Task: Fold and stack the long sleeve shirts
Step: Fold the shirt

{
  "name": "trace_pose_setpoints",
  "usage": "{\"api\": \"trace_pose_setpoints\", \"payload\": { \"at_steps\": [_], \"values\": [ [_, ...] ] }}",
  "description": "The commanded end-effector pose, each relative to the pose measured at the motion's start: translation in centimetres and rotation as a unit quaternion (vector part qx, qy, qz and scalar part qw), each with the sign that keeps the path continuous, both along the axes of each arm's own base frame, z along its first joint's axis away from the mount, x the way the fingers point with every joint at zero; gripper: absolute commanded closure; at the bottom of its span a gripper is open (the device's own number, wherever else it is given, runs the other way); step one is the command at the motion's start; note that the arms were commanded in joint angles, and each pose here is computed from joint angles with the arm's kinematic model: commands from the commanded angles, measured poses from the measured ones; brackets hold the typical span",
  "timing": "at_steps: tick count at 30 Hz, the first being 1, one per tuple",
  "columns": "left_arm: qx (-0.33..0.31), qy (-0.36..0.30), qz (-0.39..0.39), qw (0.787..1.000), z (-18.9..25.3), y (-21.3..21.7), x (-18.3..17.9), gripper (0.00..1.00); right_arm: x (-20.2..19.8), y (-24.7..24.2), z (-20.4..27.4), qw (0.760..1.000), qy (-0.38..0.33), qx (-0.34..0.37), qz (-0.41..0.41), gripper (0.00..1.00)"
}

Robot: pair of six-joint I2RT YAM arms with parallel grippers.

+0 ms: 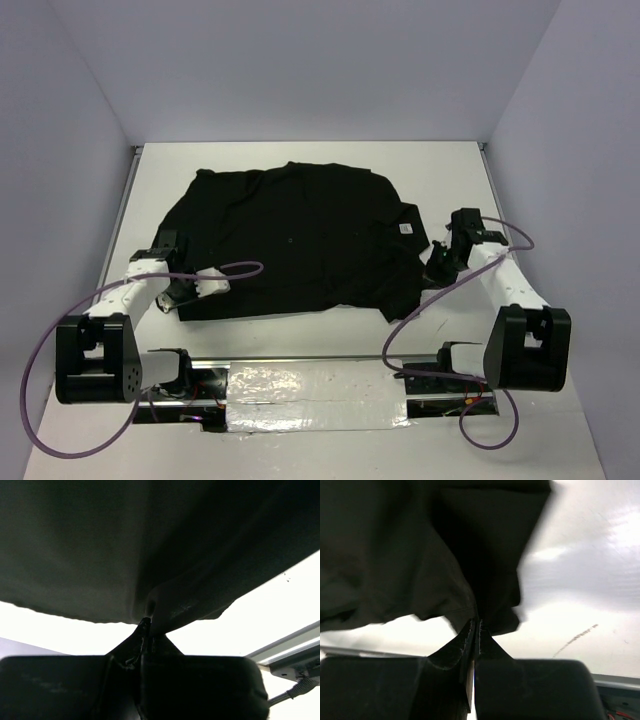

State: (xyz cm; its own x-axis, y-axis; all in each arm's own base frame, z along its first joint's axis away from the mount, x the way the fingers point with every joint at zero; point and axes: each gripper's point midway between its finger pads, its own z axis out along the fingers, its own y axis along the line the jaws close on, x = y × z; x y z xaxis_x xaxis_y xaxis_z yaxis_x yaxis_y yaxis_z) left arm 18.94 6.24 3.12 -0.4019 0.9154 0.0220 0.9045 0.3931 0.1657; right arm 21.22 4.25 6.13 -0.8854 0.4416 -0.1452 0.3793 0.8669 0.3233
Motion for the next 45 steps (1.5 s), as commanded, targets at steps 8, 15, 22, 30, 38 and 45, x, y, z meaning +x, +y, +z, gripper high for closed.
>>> {"api": "trace_pose_setpoints", "payload": {
  "at_steps": [8, 15, 22, 30, 38, 45],
  "values": [
    [-0.059, -0.049, 0.056, 0.996, 4.9, -1.4, 5.5, 1.00, 6.1, 2.7, 8.7, 0.988, -0.132, 0.056, 0.055, 1.00],
    [-0.073, -0.057, 0.099, 0.991, 7.1, -1.5, 10.7, 1.00, 17.6, 2.3, 20.1, 0.958, -0.275, 0.043, 0.070, 1.00],
    [-0.055, -0.071, 0.153, 0.984, 7.3, 0.5, 13.1, 1.00, 23.8, 1.9, 24.1, 0.944, -0.320, 0.041, 0.065, 1.00],
    [-0.043, -0.064, 0.222, 0.972, 6.2, 2.2, 13.9, 1.00, 26.2, 2.5, 32.1, 0.900, -0.429, 0.068, 0.037, 1.00],
    [-0.053, -0.039, 0.223, 0.973, 4.8, 1.7, 13.4, 1.00, 26.8, 5.1, 37.5, 0.859, -0.497, 0.108, 0.066, 1.00],
    [-0.036, -0.040, 0.237, 0.970, 3.8, 2.5, 14.3, 1.00, 27.2, 7.0, 36.1, 0.862, -0.485, 0.116, 0.087, 1.00]
  ]
}}
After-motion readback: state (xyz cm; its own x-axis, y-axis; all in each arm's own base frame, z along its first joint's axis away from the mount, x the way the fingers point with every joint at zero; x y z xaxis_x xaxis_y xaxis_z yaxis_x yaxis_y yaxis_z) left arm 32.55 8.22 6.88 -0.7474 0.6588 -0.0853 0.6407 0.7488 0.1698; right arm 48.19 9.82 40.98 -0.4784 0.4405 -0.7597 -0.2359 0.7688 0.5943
